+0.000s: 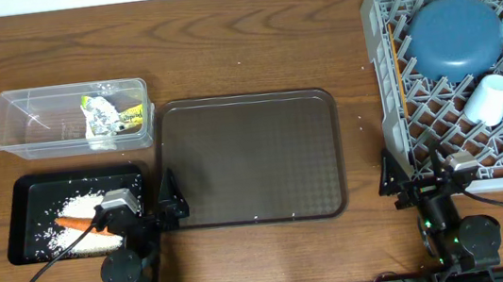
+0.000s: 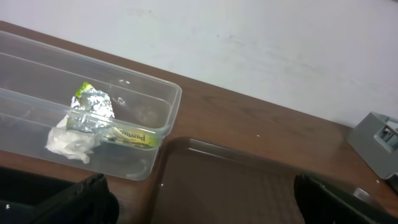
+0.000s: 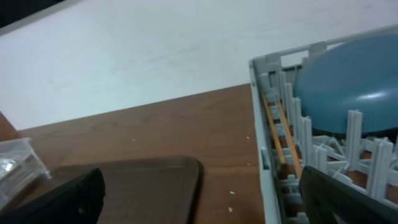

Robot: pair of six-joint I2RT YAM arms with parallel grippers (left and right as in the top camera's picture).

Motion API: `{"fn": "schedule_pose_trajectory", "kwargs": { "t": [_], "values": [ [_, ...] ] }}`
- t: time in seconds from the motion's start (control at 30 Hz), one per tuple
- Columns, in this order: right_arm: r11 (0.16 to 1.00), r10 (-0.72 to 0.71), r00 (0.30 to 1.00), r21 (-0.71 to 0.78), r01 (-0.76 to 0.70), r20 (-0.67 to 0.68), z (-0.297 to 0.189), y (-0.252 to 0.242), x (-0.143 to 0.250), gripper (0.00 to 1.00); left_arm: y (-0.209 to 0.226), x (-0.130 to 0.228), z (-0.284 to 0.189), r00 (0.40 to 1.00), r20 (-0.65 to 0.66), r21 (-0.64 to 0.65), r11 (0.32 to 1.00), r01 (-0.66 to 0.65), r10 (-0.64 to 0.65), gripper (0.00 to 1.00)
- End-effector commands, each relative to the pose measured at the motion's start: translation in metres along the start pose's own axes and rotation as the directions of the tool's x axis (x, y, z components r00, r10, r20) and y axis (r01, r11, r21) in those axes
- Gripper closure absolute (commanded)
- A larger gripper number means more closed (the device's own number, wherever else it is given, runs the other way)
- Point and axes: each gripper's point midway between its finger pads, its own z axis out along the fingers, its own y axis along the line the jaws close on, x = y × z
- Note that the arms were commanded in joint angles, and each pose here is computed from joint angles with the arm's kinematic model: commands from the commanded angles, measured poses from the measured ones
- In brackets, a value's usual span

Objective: Sort waste into correct bins and load items into the dishwasher rack

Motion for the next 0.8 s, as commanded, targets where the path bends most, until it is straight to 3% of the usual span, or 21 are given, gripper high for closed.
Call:
{"fn": "schedule_pose_trajectory", "kwargs": {
  "t": [0.0, 0.27, 0.77],
  "values": [
    [0.993, -0.106, 0.994, 0.047, 0.105, 0.019, -0.001, -0.009, -0.005, 0.01, 0.007, 0.014, 0.001, 0.999, -0.041, -0.026, 1.0, -0.011, 0.01, 0.02],
    [0.942, -0.327, 0.944, 0.069, 0.33, -0.042, -0.001, -0.017, 0.006, 0.01, 0.007, 0.014, 0.001, 0.999, -0.041, -0.026, 1.0, -0.011, 0.01, 0.02],
    [0.94, -0.33, 0.943, 0.075, 0.333, -0.043, -0.001, -0.018, 0.005, 0.01, 0.007, 0.014, 0.001, 0.999, -0.041, -0.026, 1.0, -0.011, 0.01, 0.02]
  ]
}}
